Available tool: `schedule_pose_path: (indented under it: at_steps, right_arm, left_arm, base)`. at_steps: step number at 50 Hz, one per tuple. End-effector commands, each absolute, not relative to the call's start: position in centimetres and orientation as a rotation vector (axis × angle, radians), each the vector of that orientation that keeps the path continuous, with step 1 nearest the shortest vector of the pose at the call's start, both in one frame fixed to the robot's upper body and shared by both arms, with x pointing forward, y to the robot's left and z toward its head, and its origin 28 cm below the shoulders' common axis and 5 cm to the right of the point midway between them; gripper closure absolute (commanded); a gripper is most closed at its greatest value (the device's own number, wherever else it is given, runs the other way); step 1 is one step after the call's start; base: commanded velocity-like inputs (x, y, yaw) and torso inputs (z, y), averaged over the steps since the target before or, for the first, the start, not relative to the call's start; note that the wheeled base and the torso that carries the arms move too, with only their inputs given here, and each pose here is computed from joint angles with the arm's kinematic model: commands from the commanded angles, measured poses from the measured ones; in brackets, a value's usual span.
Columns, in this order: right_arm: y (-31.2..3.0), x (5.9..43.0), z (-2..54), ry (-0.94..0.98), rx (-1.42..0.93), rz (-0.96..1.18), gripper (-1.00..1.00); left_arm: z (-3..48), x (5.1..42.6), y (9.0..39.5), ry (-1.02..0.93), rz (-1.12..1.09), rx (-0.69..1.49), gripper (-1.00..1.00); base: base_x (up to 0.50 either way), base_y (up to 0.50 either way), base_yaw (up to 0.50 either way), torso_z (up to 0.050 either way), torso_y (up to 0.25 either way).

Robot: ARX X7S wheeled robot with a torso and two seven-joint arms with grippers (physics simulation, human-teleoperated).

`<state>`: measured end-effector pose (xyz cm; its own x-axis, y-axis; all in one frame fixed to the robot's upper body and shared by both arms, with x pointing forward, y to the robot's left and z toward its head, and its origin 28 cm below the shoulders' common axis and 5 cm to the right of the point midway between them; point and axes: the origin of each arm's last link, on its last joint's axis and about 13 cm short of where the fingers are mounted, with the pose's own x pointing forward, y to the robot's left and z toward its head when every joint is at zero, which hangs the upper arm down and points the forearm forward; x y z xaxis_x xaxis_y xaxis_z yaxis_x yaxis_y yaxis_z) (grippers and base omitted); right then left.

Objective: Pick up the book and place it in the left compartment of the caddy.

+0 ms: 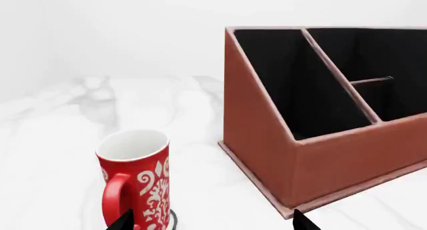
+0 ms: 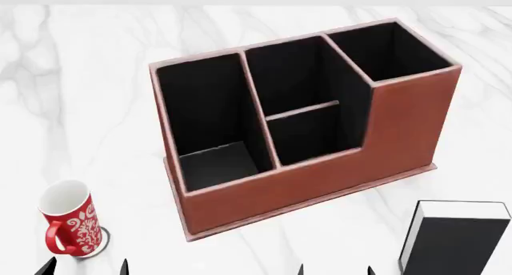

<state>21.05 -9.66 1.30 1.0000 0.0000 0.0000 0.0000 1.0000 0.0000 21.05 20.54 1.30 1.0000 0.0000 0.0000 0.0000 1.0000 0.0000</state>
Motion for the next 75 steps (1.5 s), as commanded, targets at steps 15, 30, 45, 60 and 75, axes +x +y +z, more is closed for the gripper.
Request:
schedule_pose_path:
  at_steps: [15,30,45,60,75]
  right_arm:
    - [-9.6,20.8,1.4,-0.019,-0.007,-0.016,-1.0]
    - [-10.1,20.5,3.5,-0.094,-0.008,-0.063,-1.0]
    - [-10.6,18.2,12.4,-0.331,-0.034,-0.074,-1.0]
    - [-10.2,17.3,14.6,-0.397,-0.095,-0.058,-1.0]
    - [-10.2,17.4,14.5,-0.399,-0.095,-0.05,-1.0]
  left_arm:
    - [1.2,20.9,20.7,0.059,0.094,-0.004,-1.0]
    - [4.2,21.1,20.6,-0.017,0.126,0.064,-1.0]
    - [12.1,18.2,20.5,-0.27,0.109,0.113,-1.0]
    - [14.3,17.0,20.4,-0.336,0.1,0.117,-1.0]
    - [14.4,17.0,20.2,-0.341,0.091,0.107,-1.0]
  base:
    - [0.0,0.0,0.0,0.0,0.0]
    - [0.0,0.0,0.0,0.0,0.0]
    - [0.0,0.0,0.0,0.0,0.0]
    - [0.02,0.0,0.0,0.0,0.0]
    - [0.49,0.0,0.0,0.0,0.0]
